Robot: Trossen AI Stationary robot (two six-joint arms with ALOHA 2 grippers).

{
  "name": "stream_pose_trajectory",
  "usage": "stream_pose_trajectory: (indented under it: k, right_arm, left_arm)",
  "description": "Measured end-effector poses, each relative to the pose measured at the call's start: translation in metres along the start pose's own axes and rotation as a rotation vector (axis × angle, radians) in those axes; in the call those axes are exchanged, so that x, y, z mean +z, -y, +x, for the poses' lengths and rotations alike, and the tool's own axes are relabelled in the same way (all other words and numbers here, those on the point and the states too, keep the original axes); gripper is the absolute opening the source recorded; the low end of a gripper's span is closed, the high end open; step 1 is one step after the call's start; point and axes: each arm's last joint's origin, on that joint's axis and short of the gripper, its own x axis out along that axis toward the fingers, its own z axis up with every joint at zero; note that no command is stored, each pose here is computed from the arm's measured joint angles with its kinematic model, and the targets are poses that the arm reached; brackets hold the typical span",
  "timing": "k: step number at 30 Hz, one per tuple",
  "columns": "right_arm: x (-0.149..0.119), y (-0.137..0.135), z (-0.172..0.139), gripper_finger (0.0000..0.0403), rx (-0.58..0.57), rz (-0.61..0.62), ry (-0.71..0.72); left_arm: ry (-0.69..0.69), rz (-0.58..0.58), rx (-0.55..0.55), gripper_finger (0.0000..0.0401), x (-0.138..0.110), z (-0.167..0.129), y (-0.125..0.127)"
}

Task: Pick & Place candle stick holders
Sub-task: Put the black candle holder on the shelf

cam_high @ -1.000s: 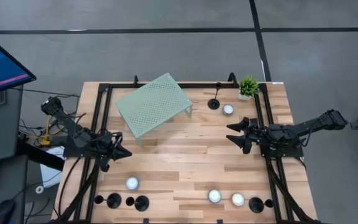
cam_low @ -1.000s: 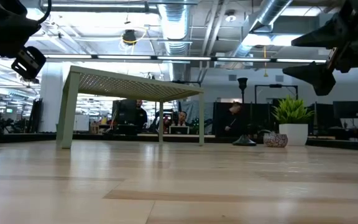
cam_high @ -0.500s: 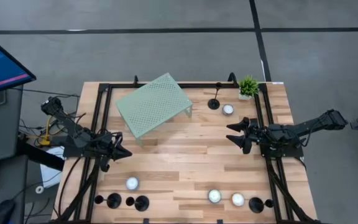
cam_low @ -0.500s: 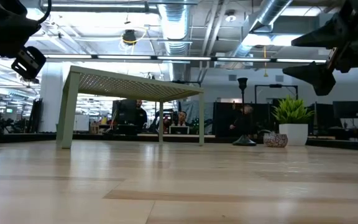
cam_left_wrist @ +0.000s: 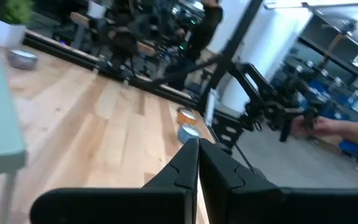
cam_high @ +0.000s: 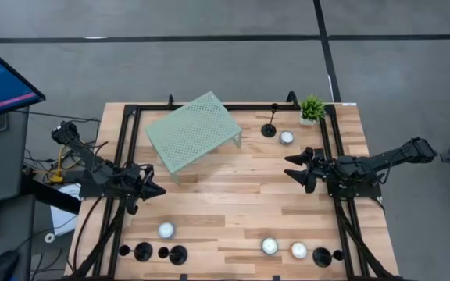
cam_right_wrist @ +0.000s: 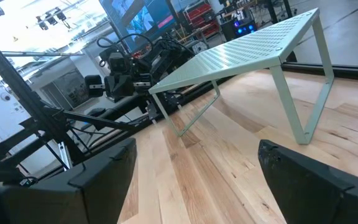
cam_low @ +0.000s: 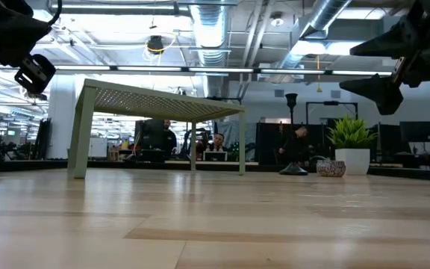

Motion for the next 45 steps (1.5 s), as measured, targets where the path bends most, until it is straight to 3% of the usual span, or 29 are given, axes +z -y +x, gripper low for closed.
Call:
stream_pose_trajectory:
  k: [8, 16, 27, 37, 40, 45]
  right_arm:
    - [0.001, 0.007, 0.001, 0.0328, -0.141, -0.265, 0.032]
    - [0.002, 0.008, 0.001, 0.0328, -0.149, -0.273, 0.034]
    - [0.003, 0.008, 0.001, 0.0328, -0.146, -0.268, 0.042]
    - [0.009, 0.004, 0.001, 0.0328, -0.112, 0.043, 0.106]
    - [0.013, 0.002, 0.001, 0.0328, -0.097, 0.132, 0.128]
    - [0.019, -0.001, 0.001, 0.0328, -0.055, 0.279, 0.185]
  left_arm:
    - [0.250, -0.151, 0.040, 0.0011, 0.024, -0.003, 0.004]
    - [0.314, -0.168, 0.082, 0.0005, 0.067, 0.005, 0.026]
    - [0.263, -0.120, 0.100, 0.0005, 0.123, 0.061, 0.087]
    - [0.248, -0.117, 0.065, 0.0016, 0.141, 0.091, 0.116]
    - [0.261, -0.111, 0.057, 0.0038, 0.150, 0.099, 0.124]
    - [0.291, -0.003, 0.010, 0.0093, 0.173, 0.110, 0.141]
